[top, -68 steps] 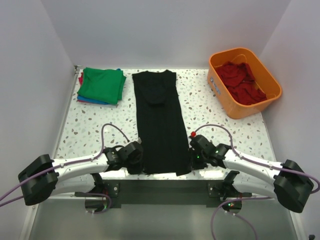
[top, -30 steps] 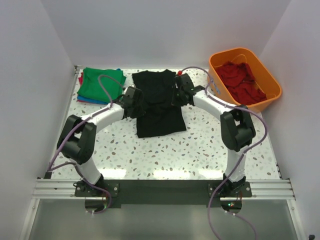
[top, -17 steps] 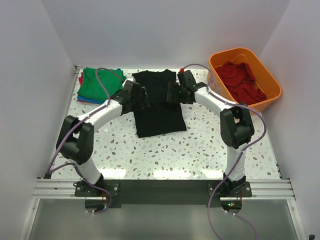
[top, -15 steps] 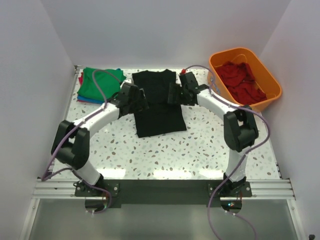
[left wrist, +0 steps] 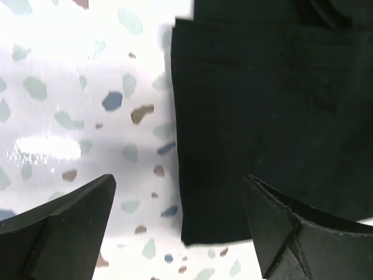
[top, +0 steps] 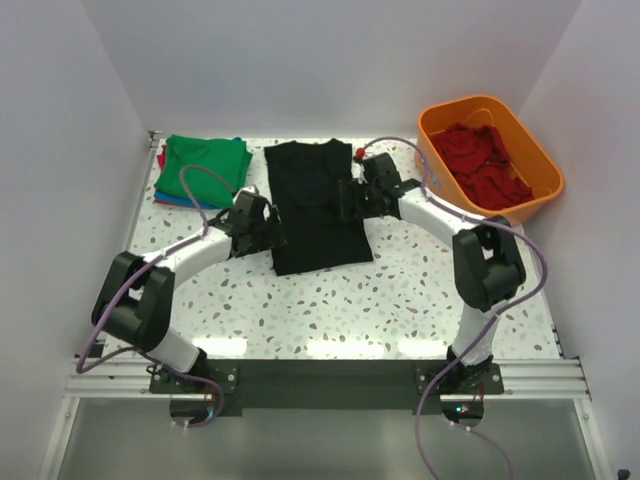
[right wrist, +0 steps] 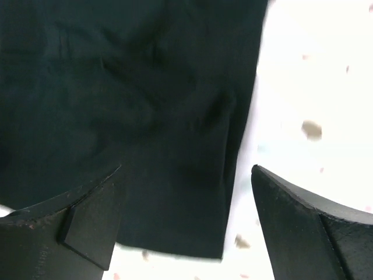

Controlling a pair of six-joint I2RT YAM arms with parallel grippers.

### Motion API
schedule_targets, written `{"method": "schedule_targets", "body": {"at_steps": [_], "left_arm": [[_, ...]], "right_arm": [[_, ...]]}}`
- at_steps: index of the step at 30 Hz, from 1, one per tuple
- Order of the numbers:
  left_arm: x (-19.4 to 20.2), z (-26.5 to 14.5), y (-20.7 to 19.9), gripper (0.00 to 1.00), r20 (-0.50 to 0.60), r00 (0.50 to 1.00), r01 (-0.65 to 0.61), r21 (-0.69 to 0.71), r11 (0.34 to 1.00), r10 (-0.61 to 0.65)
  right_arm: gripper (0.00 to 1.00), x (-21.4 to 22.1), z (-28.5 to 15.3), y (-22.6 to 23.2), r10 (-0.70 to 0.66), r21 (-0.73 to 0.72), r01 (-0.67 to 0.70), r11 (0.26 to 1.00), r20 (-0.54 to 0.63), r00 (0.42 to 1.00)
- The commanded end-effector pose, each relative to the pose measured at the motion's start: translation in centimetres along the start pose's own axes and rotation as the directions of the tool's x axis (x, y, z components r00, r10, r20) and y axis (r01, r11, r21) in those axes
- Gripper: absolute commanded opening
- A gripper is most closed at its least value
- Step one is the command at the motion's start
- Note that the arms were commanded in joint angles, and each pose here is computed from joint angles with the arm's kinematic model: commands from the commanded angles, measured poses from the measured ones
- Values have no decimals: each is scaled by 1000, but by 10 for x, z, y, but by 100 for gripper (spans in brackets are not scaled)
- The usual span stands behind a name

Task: Fold and stack the t-shirts
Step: Fold the tshirt

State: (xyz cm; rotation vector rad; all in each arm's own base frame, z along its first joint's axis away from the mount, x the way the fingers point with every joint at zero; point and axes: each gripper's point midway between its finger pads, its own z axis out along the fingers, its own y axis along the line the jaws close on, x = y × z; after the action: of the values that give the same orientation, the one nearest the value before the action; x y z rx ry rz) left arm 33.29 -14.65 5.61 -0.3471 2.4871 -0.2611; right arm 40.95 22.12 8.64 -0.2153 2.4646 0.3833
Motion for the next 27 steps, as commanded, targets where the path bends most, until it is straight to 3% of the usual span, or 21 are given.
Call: {"method": "schedule_targets", "body": {"at_steps": [1, 6, 9, 10, 14, 15, 16, 18, 19, 21, 22, 24, 27], "left_arm": [[-49, 17, -14, 92, 98, 995, 17, 16, 1000, -18], [-52, 50, -10, 82, 55, 998, 16, -19, 1000, -14], [-57, 60, -9, 75, 50, 999, 19, -27, 999, -17], [-60, 62, -10, 72, 54, 998, 19, -26, 999, -17], [-60, 71, -7, 60, 44, 999, 9, -46, 999, -7], [-57, 76, -7, 55, 34, 999, 7, -47, 999, -6], [-58, 77, -9, 44, 32, 999, 6, -39, 999, -5], [-57, 79, -13, 35, 22, 1000, 1, -22, 1000, 0], [-58, 79, -14, 24, 22, 1000, 0, -16, 1000, 1], [-61, 77, -19, 13, 32, 999, -3, 8, 1000, 3], [-64, 76, -21, 0, 39, 999, -7, 14, 1000, 6], [-70, 71, -26, 0, 54, 998, -12, 33, 999, 10], [-79, 62, -37, 0, 83, 996, -34, 88, 996, 27]], "right_arm": [[88, -31, 17, -2, -189, 11, 189, 982, 38, 981], [80, -43, 38, -1, -257, 4, 257, 966, 12, 966], [67, -45, 46, 0, -265, -5, 265, 964, 8, 964], [58, -45, 48, 3, -263, -18, 263, 965, 12, 965], [45, -48, 53, 11, -258, -61, 259, 964, 23, 966], [42, -45, 57, 10, -253, -58, 253, 966, 11, 967], [38, -43, 58, 9, -251, -57, 251, 966, 3, 968], [34, -45, 61, 10, -245, -56, 245, 968, 3, 969], [26, -45, 61, 9, -238, -53, 238, 970, 3, 971], [18, -47, 60, 8, -236, -52, 236, 970, 6, 972], [8, -48, 59, 7, -232, -49, 232, 971, 9, 973], [0, -52, 55, 3, -225, -25, 226, 974, 21, 974], [0, -61, 41, -3, -220, 26, 219, 975, 50, 974]]}}
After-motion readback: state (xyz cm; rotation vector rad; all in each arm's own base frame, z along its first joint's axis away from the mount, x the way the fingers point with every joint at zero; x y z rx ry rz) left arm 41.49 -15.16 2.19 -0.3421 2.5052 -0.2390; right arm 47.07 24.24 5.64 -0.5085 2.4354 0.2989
